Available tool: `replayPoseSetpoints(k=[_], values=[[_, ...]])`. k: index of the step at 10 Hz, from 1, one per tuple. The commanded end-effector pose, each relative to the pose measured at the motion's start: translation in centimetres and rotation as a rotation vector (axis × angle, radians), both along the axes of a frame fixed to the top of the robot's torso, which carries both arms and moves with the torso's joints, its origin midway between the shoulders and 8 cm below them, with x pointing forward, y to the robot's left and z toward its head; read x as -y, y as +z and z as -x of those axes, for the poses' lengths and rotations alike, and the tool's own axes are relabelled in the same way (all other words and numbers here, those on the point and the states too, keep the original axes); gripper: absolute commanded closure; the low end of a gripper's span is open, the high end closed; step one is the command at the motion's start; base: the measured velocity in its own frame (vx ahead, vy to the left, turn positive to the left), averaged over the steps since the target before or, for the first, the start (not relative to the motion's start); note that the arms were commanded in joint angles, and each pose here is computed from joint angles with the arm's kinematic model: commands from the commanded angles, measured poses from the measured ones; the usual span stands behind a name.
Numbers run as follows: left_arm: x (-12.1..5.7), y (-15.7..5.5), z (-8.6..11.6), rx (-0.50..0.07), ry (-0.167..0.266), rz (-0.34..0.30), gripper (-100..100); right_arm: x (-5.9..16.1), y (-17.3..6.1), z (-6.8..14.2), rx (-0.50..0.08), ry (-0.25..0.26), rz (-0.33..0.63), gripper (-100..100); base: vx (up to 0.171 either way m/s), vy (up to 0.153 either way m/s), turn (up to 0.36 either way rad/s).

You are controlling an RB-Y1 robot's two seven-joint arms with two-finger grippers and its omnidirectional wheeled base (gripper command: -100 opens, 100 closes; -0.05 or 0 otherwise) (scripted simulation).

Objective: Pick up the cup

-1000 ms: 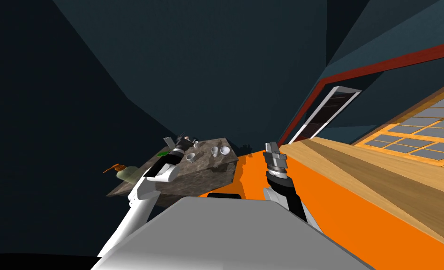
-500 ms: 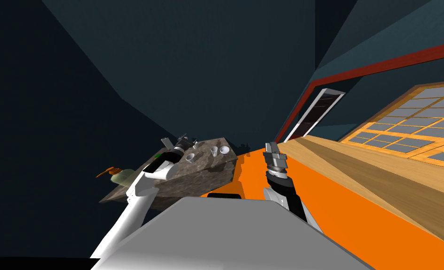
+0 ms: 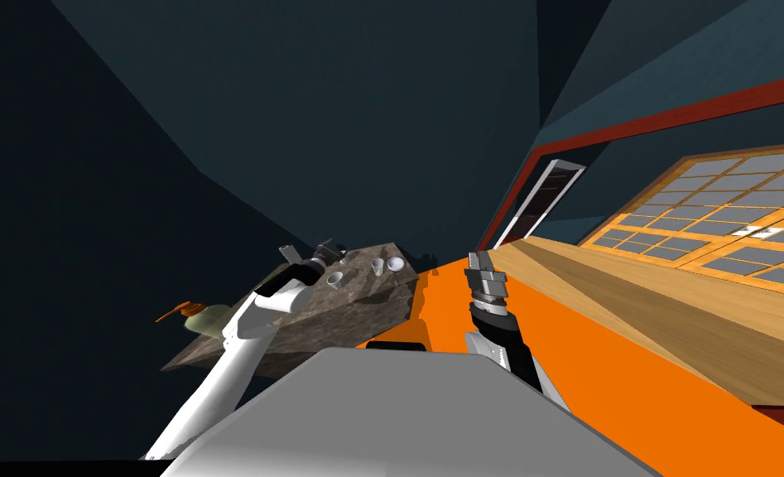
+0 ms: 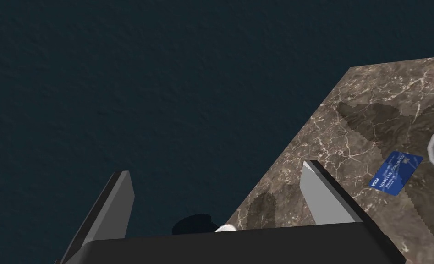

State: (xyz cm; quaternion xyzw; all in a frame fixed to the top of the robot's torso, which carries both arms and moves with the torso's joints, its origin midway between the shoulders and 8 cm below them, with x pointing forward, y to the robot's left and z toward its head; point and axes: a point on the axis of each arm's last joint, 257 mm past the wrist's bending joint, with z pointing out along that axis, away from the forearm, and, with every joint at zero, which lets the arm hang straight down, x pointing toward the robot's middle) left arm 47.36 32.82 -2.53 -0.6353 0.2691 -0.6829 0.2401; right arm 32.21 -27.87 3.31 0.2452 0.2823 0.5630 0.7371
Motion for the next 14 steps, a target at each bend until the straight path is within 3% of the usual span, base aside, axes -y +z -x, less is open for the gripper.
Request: replayPoseSetpoints(k=[1,2,8,11,12,13,14], values=[[-0.1,-0.9,-0.2,-0.047,0.000,0.017,-100,0.0,0.0,0.0,0.000,0.000,0.000,0,-0.015,0.028,-0.055],[-0.2,-1.0,-0.2,-0.053,0.001,0.017,-100,0.0,0.0,0.0,0.000,0.000,0.000,0,-0.006,0.006,0.003],[-0.7,-4.5,-0.6,-0.234,-0.005,0.085,-100,0.0,0.0,0.0,0.000,0.000,0.000,0,-0.012,0.027,-0.069],[-1.2,-6.9,-0.5,-0.346,0.001,0.115,-100,0.0,0.0,0.0,0.000,0.000,0.000,0,-0.008,0.024,-0.064],[-1.3,-7.2,-0.4,-0.359,0.004,0.114,-100,0.0,0.0,0.0,0.000,0.000,0.000,0,-0.009,0.021,-0.046],[-1.6,-8.6,-0.1,-0.419,0.012,0.125,-100,0.0,0.0,0.0,0.000,0.000,0.000,0,-0.007,0.026,-0.068],[-1.7,-8.6,-0.1,-0.422,0.013,0.124,-100,0.0,0.0,0.0,0.000,0.000,0.000,0,-0.005,0.027,-0.034]])
